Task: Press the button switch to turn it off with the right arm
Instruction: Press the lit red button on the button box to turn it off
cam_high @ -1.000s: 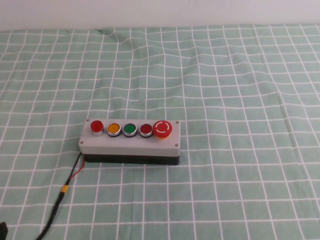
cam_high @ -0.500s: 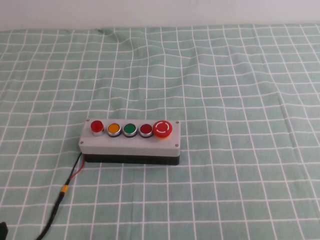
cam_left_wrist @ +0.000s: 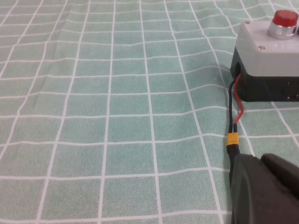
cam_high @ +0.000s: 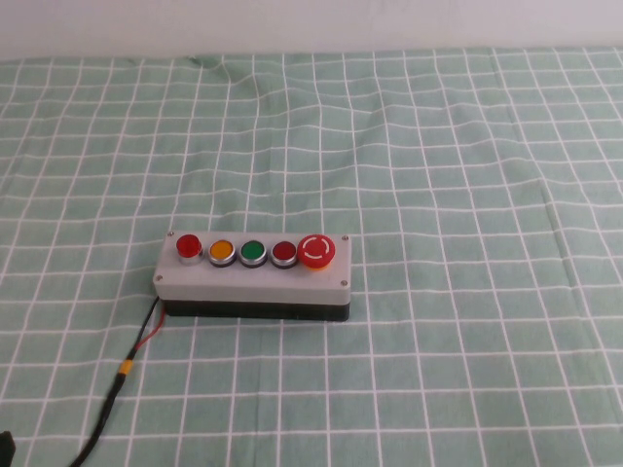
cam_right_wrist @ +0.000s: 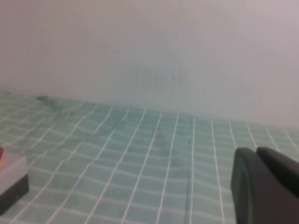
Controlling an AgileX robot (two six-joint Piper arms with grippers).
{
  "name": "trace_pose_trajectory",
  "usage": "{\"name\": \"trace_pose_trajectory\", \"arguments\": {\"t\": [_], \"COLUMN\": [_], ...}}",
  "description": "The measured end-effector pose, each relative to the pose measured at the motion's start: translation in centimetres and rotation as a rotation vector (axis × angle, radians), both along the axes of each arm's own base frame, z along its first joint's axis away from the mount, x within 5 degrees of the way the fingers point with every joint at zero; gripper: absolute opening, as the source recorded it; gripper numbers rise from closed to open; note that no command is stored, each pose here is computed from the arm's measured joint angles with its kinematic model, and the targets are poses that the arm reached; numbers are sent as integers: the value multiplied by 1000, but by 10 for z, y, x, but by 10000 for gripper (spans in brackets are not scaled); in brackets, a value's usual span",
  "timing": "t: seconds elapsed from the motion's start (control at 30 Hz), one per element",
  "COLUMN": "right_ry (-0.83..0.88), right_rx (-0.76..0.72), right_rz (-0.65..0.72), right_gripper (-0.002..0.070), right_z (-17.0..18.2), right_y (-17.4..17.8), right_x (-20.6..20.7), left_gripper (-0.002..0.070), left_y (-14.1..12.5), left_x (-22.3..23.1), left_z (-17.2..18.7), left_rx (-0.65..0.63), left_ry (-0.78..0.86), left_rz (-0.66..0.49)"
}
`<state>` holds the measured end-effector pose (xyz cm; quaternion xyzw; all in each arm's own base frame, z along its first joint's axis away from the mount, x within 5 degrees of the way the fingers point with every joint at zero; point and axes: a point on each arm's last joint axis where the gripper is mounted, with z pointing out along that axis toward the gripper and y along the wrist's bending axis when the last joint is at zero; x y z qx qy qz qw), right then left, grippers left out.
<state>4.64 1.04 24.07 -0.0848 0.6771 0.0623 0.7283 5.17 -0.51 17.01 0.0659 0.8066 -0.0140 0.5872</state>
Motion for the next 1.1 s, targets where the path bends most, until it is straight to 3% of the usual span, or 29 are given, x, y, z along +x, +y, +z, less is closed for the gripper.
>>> {"name": "trace_pose_trajectory", "arguments": {"t": [0.17,0.47,1.1], "right_ry": [138,344,359], "right_rx": [32,83,108], "right_rz": [5,-3,0], "right_gripper": [-16,-16,-16], "right_z": [-44,-65,-65], "right_y": [2,4,5], "right_x": [8,5,5], "left_gripper": [-3,-3,-3], "left_y": [0,0,0], "left_x": [0,0,0], "left_z": [0,0,0], "left_rx": [0,0,0], "left_ry": [0,0,0], "left_rz": [0,0,0]}}
